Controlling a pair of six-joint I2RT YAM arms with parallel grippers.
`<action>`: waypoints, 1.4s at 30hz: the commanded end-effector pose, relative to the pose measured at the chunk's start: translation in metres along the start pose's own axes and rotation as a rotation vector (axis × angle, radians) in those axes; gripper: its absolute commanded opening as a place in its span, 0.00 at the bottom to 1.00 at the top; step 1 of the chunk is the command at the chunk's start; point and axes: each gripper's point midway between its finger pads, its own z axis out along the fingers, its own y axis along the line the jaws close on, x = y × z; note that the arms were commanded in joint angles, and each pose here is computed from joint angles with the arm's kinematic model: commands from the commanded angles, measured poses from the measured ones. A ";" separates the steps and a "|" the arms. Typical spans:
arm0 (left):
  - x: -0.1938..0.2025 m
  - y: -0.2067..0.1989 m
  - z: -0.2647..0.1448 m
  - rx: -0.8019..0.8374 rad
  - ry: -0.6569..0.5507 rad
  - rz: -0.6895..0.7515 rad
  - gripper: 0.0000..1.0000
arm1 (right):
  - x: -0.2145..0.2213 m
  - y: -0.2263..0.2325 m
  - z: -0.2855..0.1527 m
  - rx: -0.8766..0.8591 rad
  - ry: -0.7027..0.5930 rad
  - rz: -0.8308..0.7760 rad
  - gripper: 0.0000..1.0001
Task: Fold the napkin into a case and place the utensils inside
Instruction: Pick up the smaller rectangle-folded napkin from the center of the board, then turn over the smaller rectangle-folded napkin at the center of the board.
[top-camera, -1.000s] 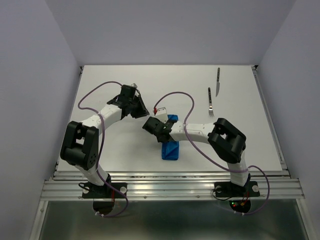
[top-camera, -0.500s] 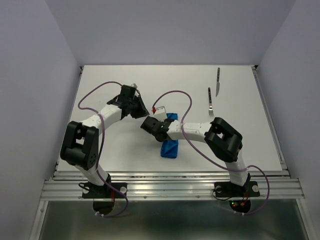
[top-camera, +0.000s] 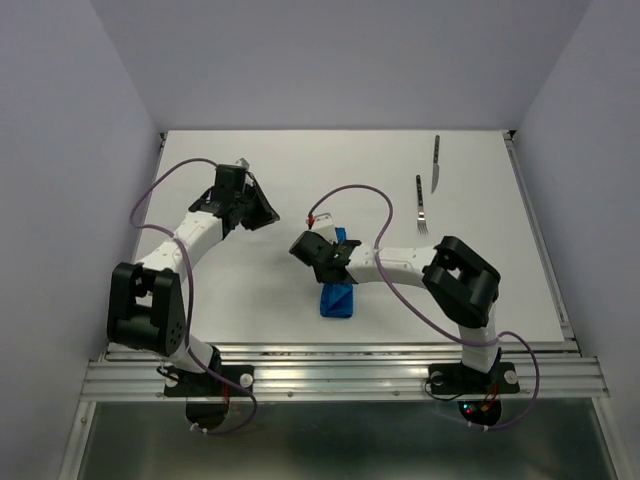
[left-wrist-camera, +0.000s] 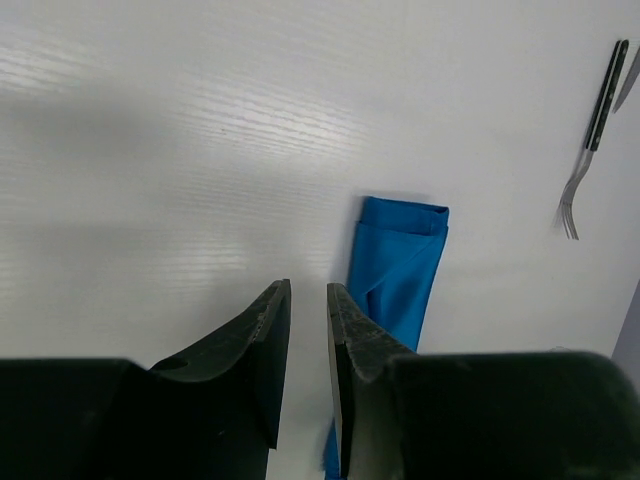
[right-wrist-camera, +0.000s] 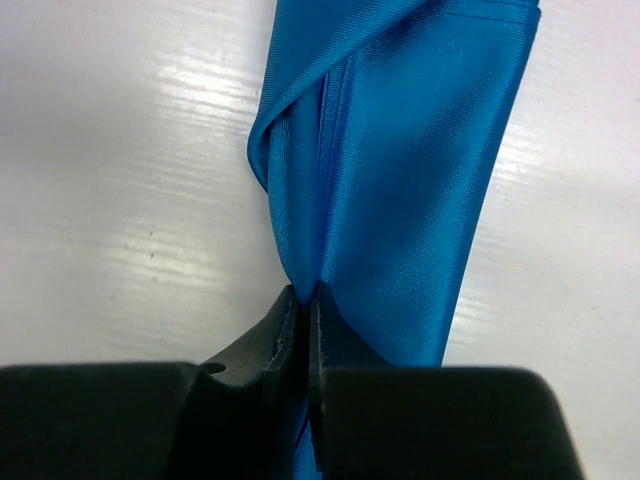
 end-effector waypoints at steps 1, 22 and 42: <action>-0.025 0.004 -0.035 0.001 -0.092 0.012 0.33 | -0.039 0.029 -0.025 -0.257 -0.084 0.100 0.01; -0.066 0.032 -0.082 -0.039 -0.213 -0.028 0.33 | -0.071 0.132 -0.094 -0.869 -0.067 0.119 0.01; -0.066 0.031 -0.074 -0.028 -0.189 -0.040 0.34 | -0.034 0.125 -0.070 -1.166 0.151 0.084 0.01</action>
